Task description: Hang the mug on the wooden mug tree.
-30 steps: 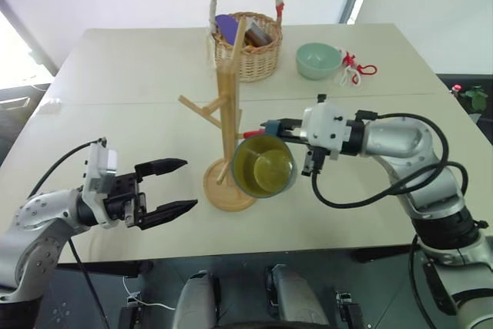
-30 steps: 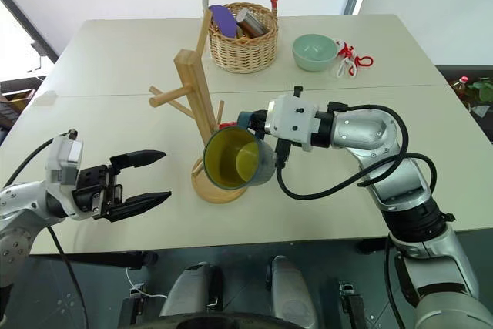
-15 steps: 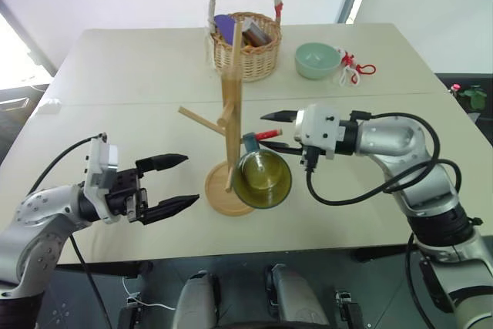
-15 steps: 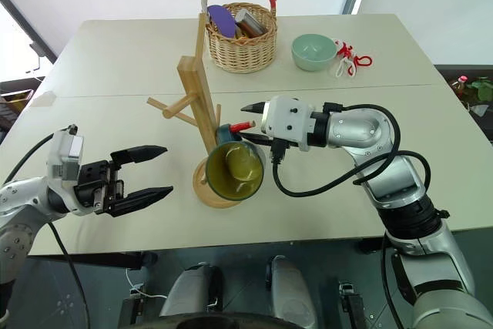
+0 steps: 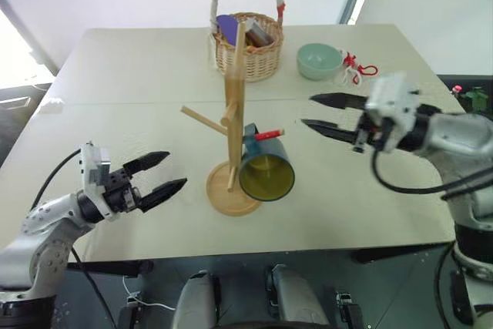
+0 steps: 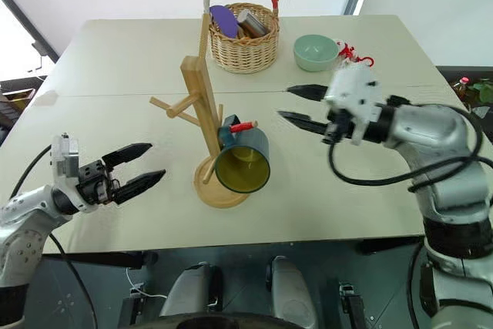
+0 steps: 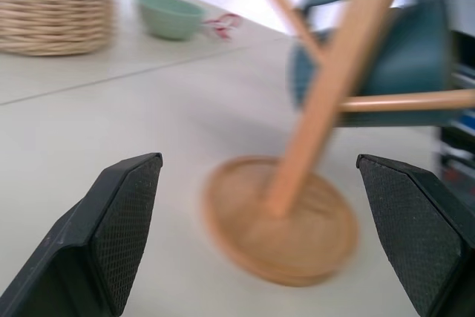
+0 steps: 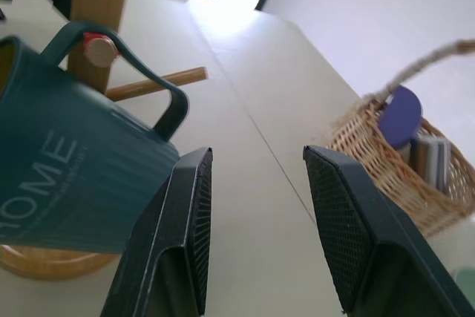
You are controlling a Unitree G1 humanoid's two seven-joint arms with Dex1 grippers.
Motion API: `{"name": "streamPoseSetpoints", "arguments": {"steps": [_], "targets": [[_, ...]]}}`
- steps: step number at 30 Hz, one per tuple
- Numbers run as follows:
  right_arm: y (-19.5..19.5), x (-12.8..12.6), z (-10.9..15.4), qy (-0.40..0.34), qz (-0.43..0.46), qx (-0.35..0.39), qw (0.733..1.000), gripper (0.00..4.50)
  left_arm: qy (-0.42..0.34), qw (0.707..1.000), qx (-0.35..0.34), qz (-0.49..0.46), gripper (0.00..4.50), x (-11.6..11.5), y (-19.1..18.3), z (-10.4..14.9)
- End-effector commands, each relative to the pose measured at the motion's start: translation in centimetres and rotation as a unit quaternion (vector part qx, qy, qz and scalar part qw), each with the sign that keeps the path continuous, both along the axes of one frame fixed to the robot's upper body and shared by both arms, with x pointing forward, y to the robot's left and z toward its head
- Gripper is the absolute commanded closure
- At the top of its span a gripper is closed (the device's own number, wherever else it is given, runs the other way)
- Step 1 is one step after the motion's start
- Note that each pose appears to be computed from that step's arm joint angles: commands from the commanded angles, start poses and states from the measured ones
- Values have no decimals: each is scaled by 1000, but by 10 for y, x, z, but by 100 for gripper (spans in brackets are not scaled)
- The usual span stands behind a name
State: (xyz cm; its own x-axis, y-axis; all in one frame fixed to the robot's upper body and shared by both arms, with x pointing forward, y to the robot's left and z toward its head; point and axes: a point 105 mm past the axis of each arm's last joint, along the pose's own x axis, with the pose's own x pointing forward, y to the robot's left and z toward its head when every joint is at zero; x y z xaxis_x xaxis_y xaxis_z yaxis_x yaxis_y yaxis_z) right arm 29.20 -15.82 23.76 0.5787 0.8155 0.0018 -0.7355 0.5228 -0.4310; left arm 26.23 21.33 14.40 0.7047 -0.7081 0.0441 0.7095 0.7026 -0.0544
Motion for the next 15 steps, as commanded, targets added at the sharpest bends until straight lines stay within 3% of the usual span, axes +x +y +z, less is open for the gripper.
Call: {"name": "streamPoseSetpoints", "arguments": {"steps": [1,6,11,15], "targets": [[-35,13,-30,30,-94,91,991,250,-19,993,25,113,0,12,29,-9],[-62,21,-86,52,-198,152,967,250,-30,972,19,232,0,23,56,-26],[-66,21,-109,60,-227,176,956,250,-27,965,8,261,0,27,56,-36],[-66,22,-114,58,-234,182,953,250,-17,968,-3,251,0,27,51,-38]]}}
